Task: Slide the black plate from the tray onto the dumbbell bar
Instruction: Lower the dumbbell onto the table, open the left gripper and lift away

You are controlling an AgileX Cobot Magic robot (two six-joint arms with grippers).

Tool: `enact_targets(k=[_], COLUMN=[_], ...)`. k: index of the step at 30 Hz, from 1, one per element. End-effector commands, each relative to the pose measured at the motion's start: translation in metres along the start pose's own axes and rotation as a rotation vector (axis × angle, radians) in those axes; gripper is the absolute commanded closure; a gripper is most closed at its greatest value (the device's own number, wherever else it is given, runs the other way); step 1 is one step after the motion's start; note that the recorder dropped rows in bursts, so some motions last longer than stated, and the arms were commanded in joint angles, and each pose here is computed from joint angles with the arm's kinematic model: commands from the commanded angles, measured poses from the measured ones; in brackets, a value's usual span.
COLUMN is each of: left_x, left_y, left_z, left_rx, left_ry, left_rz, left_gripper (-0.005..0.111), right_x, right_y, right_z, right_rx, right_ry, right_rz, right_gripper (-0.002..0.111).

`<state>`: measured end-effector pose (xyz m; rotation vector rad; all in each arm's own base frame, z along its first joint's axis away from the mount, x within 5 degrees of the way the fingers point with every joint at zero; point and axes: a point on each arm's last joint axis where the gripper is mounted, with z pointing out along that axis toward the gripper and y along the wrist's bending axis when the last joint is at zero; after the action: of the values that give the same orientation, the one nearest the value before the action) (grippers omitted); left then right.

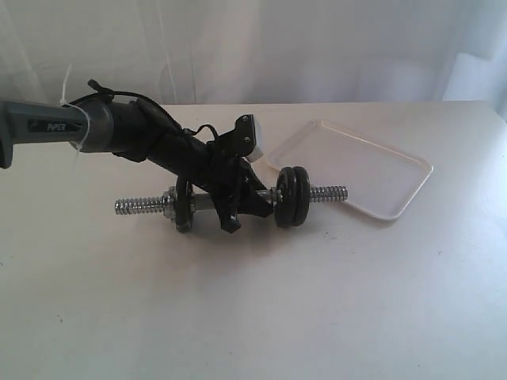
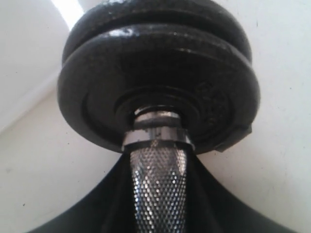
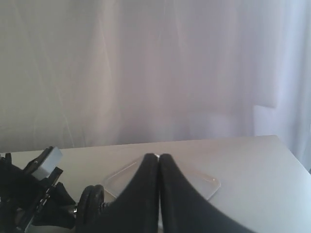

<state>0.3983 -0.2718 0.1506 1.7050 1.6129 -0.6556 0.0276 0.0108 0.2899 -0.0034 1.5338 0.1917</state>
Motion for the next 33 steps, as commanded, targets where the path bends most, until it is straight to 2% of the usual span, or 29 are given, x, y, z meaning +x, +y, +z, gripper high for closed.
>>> enact_targets(k=[1,4,6,20,22,24,26,27,28,29,33], left_x=[-0.081,-0.081,-0.081,-0.086,-0.091,-0.096,-0.099,-0.101,-0.102,-0.102,-0.106], left_y=[-0.001,-0.001,-0.001,0.000,-0.001,-0.002,-0.004,-0.006,-0.007,-0.009,-0.014], left_z=[-0.074,-0.074,-0.074,-0.080,-0.085,-0.092,-0.097,-0.102,-0.105,-0.108,-0.125], left_rx=[-0.136,-0.132,-0.136,-0.162,-0.168,-0.175,-0.178,-0.178,-0.177,-0.173,-0.188], left_ry=[-0.160,-0.159,-0.157,-0.162,-0.172,-0.179,-0.164,-0.142,-0.125,-0.102,-0.021], left_rz=[0.095,0.097,0.098,0.096,0.074,0.055,0.039,0.034,0.039,0.055,-0.004], left_gripper=[0.080,0.041,0.027,0.025,0.029,0.045,0.069,0.091,0.106,0.105,0.107], right_x=[0.014,0.023,0.023,0.023,0.023,0.024,0.024,0.024,0.024,0.024,0.026], right_y=[-0.005,-0.007,-0.008,-0.008,-0.008,-0.008,-0.008,-0.008,-0.008,-0.008,-0.009], right_z=[0.007,0.011,0.011,0.011,0.011,0.011,0.011,0.011,0.011,0.011,0.012], right_rx=[0.025,0.033,0.035,0.036,0.036,0.036,0.036,0.036,0.036,0.036,0.042], right_ry=[-0.040,-0.039,-0.045,-0.049,-0.049,-0.047,-0.047,-0.047,-0.047,-0.047,-0.055], right_rz=[0.039,0.056,0.056,0.056,0.056,0.057,0.057,0.057,0.057,0.057,0.055], right_gripper=[0.108,0.108,0.108,0.108,0.108,0.108,0.108,0.108,0.108,0.108,0.108])
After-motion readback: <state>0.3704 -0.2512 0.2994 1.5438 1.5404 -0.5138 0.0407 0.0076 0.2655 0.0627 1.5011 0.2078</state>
